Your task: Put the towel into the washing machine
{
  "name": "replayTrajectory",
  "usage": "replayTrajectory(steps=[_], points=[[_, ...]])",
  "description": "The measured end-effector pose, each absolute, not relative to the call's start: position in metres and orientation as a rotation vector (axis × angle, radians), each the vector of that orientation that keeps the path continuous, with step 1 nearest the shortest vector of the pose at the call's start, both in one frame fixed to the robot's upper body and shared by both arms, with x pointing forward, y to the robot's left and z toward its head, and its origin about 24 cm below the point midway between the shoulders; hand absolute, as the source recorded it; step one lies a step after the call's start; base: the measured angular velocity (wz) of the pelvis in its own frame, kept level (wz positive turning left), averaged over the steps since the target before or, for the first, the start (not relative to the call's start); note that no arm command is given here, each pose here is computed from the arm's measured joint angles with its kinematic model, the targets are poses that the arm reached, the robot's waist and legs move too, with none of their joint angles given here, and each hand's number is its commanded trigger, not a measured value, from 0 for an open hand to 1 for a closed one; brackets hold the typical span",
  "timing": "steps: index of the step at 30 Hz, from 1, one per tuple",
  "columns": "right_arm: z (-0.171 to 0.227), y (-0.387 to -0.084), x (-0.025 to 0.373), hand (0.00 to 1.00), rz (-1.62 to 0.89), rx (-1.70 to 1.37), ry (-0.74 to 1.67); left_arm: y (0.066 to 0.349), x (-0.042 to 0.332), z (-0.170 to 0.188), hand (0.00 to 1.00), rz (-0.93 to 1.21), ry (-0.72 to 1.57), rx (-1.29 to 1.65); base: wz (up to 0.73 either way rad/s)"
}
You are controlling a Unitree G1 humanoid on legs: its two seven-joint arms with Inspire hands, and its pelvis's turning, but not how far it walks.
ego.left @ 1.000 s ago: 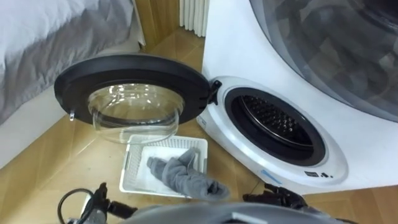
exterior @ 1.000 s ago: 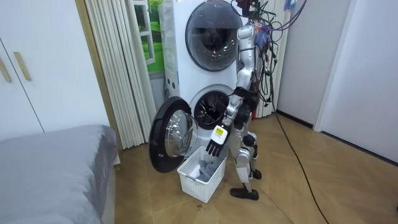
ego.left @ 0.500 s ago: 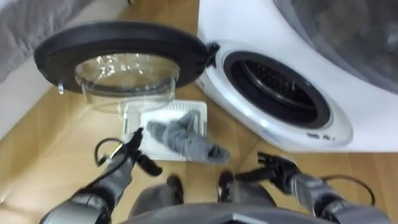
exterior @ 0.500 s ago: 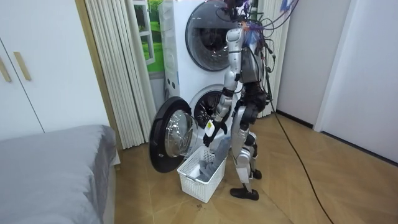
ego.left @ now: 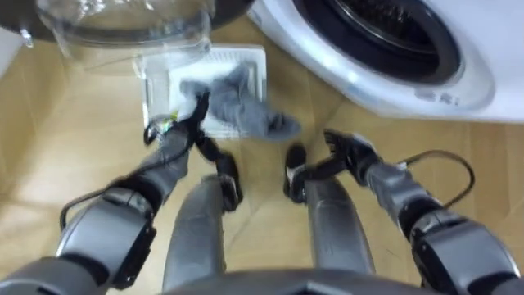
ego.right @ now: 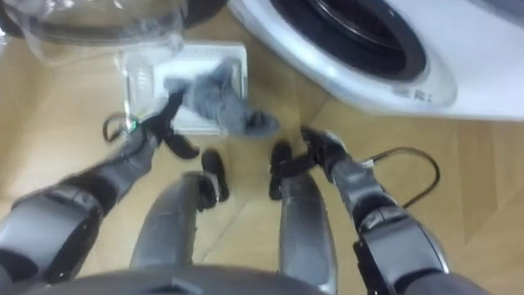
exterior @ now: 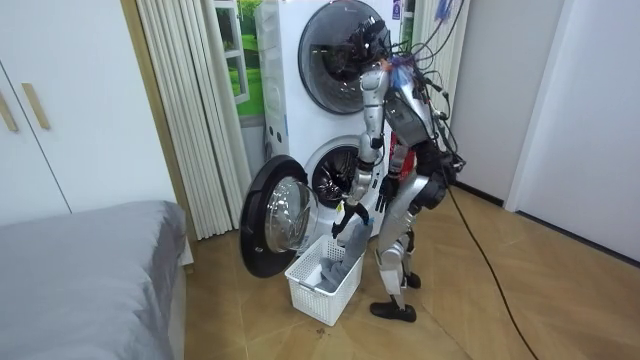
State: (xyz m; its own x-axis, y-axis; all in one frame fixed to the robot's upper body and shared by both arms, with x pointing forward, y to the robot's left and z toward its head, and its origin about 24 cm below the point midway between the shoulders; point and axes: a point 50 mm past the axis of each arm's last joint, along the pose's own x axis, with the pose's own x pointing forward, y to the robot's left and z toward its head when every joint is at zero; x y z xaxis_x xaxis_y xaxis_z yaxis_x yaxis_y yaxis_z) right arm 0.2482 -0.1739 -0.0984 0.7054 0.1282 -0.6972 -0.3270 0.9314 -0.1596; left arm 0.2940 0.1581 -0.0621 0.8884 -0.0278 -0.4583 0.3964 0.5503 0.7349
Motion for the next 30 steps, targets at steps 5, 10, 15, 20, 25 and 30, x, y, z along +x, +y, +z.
replayTrajectory(steps=[5, 10, 15, 20, 25, 30], points=[[-0.083, -0.161, 0.267, 0.00, 0.284, -0.281, 0.649, 0.161, 0.313, -0.041, 0.00, -0.186, 0.306, 1.029, -0.04], [-0.072, -0.153, 0.280, 0.00, 0.296, -0.269, 0.595, 0.162, 0.318, -0.033, 0.00, -0.163, 0.216, 1.139, -0.11], [-0.063, -0.144, 0.288, 0.00, 0.330, -0.296, 0.546, 0.158, 0.325, -0.022, 0.00, -0.186, 0.074, 1.315, -0.10], [-0.051, -0.133, 0.300, 0.00, 0.350, -0.286, 0.496, 0.157, 0.332, -0.010, 0.00, -0.168, -0.019, 1.383, -0.08], [-0.047, -0.123, 0.302, 0.00, 0.360, -0.245, 0.469, 0.161, 0.334, -0.008, 0.00, -0.175, -0.044, 1.423, 0.00], [-0.046, -0.120, 0.303, 0.00, 0.365, -0.233, 0.459, 0.160, 0.333, -0.008, 1.00, -0.211, -0.070, 1.464, 0.06]])
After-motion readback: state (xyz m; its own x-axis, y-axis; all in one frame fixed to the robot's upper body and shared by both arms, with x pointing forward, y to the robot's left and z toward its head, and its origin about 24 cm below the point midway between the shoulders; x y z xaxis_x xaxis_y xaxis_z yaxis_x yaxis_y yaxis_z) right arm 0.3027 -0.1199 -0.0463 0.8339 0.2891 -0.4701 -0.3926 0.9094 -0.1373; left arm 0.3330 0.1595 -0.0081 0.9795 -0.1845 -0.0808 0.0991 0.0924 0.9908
